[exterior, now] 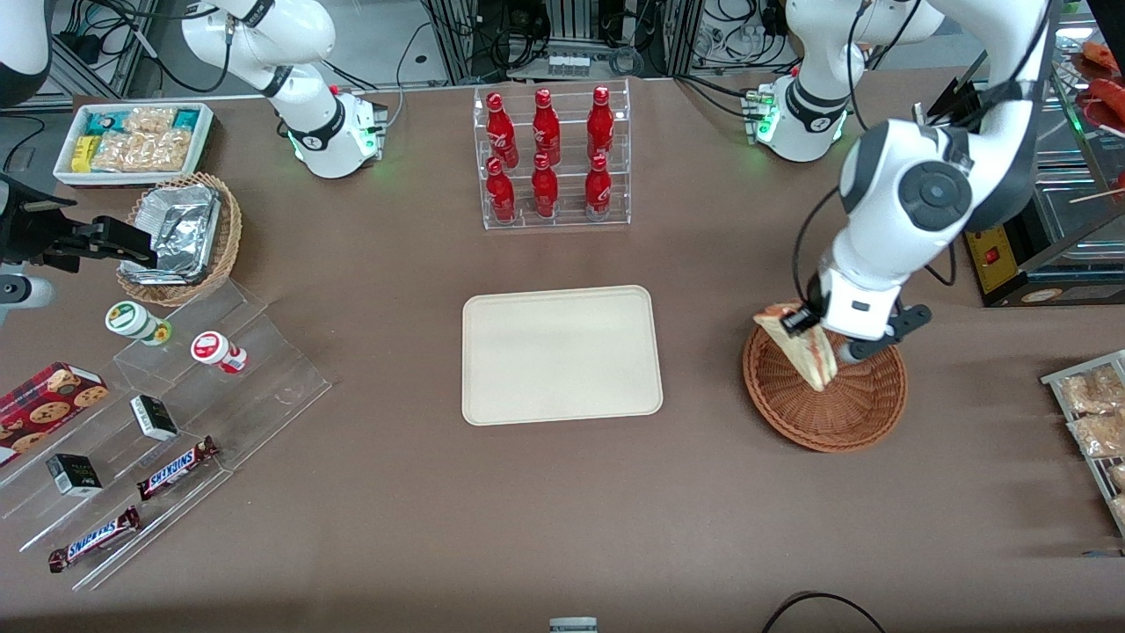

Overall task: Place sandwich from basket to tray
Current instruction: 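Lift the sandwich and carry it over the cream tray, then lower the sandwich onto the tray and open the left gripper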

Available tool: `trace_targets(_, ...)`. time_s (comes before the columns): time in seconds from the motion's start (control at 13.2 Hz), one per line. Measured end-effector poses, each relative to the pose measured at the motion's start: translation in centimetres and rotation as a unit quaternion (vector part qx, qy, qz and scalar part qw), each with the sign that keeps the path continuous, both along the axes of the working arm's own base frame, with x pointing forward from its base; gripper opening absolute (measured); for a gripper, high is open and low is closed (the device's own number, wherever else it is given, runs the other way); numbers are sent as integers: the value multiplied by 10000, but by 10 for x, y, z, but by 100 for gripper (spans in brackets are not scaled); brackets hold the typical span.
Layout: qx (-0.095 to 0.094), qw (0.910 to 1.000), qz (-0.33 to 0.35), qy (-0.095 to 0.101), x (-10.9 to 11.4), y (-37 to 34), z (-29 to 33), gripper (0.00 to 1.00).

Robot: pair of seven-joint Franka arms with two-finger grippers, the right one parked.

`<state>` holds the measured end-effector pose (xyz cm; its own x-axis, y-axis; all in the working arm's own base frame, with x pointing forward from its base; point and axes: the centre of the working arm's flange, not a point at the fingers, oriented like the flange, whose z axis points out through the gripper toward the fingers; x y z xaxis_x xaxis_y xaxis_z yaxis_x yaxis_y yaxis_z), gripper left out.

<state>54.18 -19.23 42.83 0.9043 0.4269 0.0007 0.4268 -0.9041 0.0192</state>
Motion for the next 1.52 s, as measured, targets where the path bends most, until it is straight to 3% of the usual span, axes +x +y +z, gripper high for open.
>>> trace_targets(0.15, 23, 9988, -483, -86, -10, -58, 7, 18)
trace_targets(0.45, 247, 9925, -1192, -84, -32, -179, -29, 18)
trace_targets(0.83, 177, 9841, -1768, -21, -50, -284, -87, 18)
trace_targets(0.98, 160, 9797, -1996, -84, -60, -312, -111, 18)
trace_targets(1.14, 257, 9738, -2250, -227, -69, -328, -132, 18)
trace_targets(1.52, 269, 9673, -2487, -407, -74, -340, -170, 18)
